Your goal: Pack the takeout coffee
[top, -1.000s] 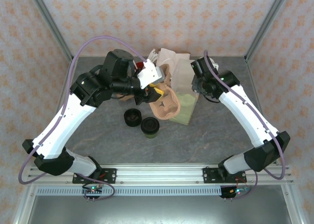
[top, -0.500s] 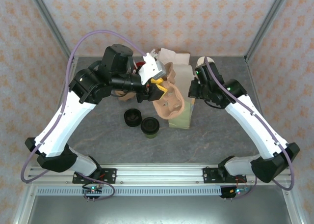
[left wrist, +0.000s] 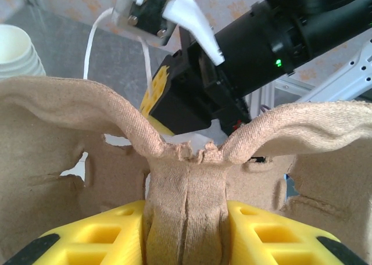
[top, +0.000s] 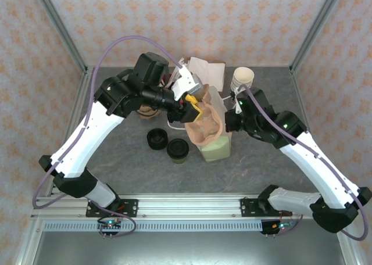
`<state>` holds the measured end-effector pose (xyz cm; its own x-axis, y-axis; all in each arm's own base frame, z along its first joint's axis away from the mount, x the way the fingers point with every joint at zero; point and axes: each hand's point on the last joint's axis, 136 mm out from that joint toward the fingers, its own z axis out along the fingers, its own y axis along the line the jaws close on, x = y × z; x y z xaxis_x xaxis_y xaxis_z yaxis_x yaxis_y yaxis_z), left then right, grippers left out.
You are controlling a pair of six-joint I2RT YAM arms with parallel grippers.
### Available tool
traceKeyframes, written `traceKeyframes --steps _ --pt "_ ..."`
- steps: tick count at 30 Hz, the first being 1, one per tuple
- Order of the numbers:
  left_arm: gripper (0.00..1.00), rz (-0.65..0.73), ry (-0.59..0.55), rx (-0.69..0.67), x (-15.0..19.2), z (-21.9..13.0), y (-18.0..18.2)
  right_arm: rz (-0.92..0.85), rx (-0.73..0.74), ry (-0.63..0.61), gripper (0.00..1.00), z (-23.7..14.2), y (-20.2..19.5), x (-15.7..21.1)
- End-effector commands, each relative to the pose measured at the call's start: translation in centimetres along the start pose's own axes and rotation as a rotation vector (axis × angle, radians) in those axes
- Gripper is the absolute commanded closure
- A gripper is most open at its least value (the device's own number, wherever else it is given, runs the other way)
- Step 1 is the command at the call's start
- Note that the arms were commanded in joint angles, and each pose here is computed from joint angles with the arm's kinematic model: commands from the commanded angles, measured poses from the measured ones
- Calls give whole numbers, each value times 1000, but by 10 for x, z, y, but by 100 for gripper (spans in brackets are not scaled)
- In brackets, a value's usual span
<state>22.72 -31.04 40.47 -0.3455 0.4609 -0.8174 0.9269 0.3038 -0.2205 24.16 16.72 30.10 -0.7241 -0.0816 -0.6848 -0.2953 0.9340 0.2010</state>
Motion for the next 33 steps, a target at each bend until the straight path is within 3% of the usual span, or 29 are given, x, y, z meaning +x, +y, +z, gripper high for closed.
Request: traceKeyframes --steps 1,11,26,33 --pt "63 -65 61 53 14 10 -1 -41 -10 4 100 -5 -1 10" --pt "63 -127 153 108 33 35 6 -60 -60 12 100 -9 4 19" --pt "63 -179 248 81 52 64 46 -73 -123 40 100 -11 11 33" --pt "64 -181 259 90 55 72 49 6 -93 -5 100 -15 7 21"
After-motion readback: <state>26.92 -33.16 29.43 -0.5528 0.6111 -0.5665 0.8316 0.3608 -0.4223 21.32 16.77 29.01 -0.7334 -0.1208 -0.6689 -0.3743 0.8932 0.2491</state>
